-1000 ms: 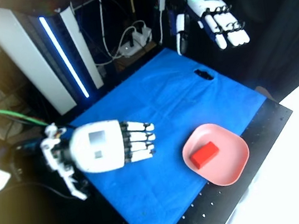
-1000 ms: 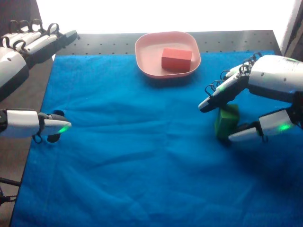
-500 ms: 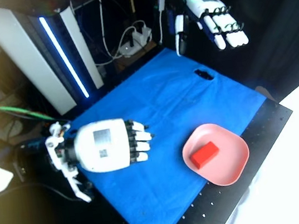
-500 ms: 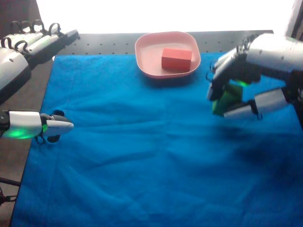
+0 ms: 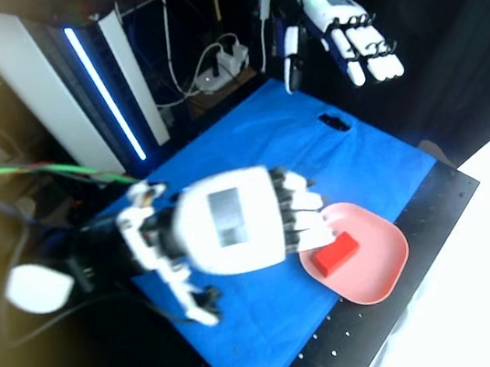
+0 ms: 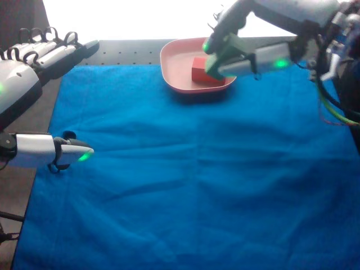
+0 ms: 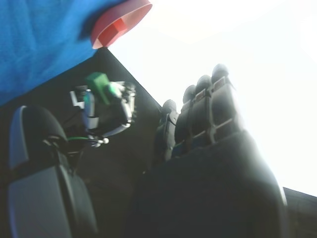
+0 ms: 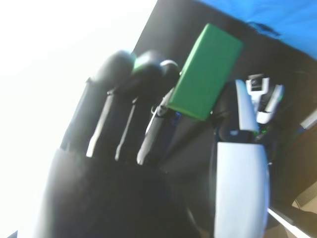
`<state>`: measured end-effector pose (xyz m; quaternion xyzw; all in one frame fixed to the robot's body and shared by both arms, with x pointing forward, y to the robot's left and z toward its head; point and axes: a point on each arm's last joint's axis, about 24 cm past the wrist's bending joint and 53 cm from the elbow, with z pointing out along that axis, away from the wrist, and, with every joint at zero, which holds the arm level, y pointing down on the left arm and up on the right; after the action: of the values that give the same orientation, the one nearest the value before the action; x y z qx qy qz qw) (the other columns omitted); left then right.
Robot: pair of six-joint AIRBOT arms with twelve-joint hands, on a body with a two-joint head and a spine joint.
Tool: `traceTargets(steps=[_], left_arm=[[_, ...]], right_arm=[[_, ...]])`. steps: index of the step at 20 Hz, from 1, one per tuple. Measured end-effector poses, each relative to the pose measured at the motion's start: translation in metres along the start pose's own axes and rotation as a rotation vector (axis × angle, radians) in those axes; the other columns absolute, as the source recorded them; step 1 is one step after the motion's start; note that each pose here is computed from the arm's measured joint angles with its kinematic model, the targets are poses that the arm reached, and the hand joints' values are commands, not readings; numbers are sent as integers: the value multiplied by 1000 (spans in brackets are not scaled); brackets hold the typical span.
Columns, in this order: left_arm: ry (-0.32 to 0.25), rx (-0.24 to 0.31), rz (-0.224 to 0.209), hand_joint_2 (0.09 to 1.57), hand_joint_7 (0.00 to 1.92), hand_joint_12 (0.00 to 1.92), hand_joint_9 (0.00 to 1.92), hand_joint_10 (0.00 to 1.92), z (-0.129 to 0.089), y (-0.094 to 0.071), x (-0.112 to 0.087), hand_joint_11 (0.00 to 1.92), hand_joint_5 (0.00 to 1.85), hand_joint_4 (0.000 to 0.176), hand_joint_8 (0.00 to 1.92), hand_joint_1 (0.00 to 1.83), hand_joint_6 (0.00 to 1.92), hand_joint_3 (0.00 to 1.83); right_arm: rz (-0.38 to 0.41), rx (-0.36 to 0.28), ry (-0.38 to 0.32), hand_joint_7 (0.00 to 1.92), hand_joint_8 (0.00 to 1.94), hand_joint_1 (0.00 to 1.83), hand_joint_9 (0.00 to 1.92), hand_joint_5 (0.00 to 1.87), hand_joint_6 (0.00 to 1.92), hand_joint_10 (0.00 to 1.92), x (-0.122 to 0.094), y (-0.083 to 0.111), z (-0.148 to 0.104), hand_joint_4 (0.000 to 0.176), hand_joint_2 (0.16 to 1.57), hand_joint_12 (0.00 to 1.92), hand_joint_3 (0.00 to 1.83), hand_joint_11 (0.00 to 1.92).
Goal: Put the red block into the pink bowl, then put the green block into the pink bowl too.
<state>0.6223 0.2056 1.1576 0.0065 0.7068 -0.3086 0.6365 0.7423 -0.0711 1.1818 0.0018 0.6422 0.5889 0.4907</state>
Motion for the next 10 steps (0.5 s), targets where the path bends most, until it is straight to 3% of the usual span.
traceTargets(steps=[1,2,3,5,6,7,8,9,10], left_arm=[[-1,1,-1,833,13,0,0,0,1,0,1,0,93,75,5,861,9,0],[0,0,-2,828,21,0,0,0,1,0,1,0,96,78,7,845,9,0],[4,-2,-2,834,21,0,0,0,1,1,2,0,98,70,6,850,9,0],[5,-2,-2,843,2,0,0,0,2,2,4,0,96,59,0,874,6,0],[5,-3,-6,846,0,0,0,0,2,3,4,0,92,58,0,870,4,1],[10,-1,-8,847,0,0,0,0,3,2,6,0,87,54,0,893,1,1],[11,1,-7,845,0,0,0,0,3,2,6,0,81,47,0,911,0,0],[11,1,-10,846,0,0,0,0,3,2,6,0,80,48,0,922,0,1],[11,1,-9,845,2,0,0,0,3,2,6,0,83,54,1,897,1,0]], right_arm=[[4,3,-12,1186,858,1283,1046,1362,110,1161,-2,0,8,0,1015,1820,0,679],[5,5,-19,1191,852,1287,1035,1373,78,1129,-2,0,16,0,1014,1799,0,627],[7,13,-23,1195,818,1281,1019,1388,71,1030,-1,-2,22,0,1012,1719,0,545],[10,40,-30,1280,589,1275,1137,1406,103,899,0,-10,32,0,990,1571,0,644],[12,53,-33,1304,424,1271,1153,1355,317,688,1,-14,34,29,990,1410,0,648],[10,92,-34,1231,573,1268,1124,1380,257,513,2,-25,38,28,996,1368,0,598],[10,114,-34,1082,1036,1280,1051,1354,96,922,3,-31,39,0,1042,1601,4,647],[10,145,-34,1112,939,1228,1045,1421,112,1172,4,-40,41,0,983,1669,5,720],[10,171,-35,1151,865,1219,989,1428,132,1281,5,-47,42,0,973,1723,2,657]])
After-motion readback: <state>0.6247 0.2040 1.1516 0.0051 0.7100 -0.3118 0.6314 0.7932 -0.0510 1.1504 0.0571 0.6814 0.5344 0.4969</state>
